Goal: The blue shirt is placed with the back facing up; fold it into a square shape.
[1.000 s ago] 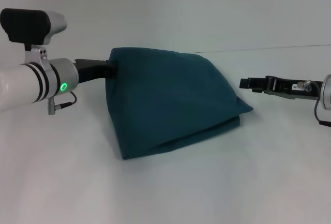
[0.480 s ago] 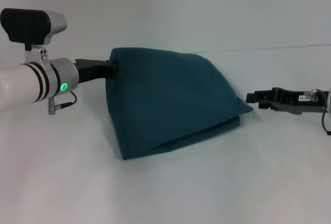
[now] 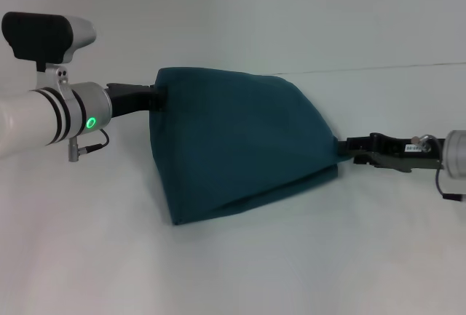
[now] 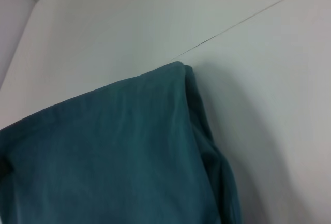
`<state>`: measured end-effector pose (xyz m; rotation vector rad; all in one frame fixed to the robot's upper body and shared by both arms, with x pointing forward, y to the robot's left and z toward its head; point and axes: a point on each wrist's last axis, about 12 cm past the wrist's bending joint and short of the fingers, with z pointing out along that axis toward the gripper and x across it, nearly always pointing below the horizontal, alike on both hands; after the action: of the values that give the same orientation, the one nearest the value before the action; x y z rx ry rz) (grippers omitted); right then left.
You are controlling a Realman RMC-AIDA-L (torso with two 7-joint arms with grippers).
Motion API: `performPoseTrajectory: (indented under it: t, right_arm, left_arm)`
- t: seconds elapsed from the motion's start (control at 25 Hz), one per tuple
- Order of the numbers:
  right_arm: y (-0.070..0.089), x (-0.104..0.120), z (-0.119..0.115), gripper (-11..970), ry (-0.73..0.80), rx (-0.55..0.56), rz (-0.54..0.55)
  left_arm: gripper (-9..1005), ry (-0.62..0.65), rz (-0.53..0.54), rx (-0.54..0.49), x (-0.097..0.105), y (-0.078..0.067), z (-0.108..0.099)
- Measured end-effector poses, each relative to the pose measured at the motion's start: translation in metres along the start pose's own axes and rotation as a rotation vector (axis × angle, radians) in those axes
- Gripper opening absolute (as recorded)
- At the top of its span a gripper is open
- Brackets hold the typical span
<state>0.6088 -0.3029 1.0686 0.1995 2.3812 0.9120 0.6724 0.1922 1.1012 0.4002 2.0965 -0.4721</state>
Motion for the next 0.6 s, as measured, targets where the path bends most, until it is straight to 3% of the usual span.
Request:
performPoseTrajectory:
  t: [0.36, 0.6]
  right_arm:
    - [0.013, 0.002, 0.015, 474, -0.011, -0.01, -0.004]
    - [0.011, 0.005, 0.023, 389, -0.024, 0.026, 0.014]
  left_arm:
    - [62, 0.0, 0.0, -0.001, 0.0, 0.0, 0.0]
    - [62, -0.001, -0.001, -0.003, 0.0, 0.001, 0.0]
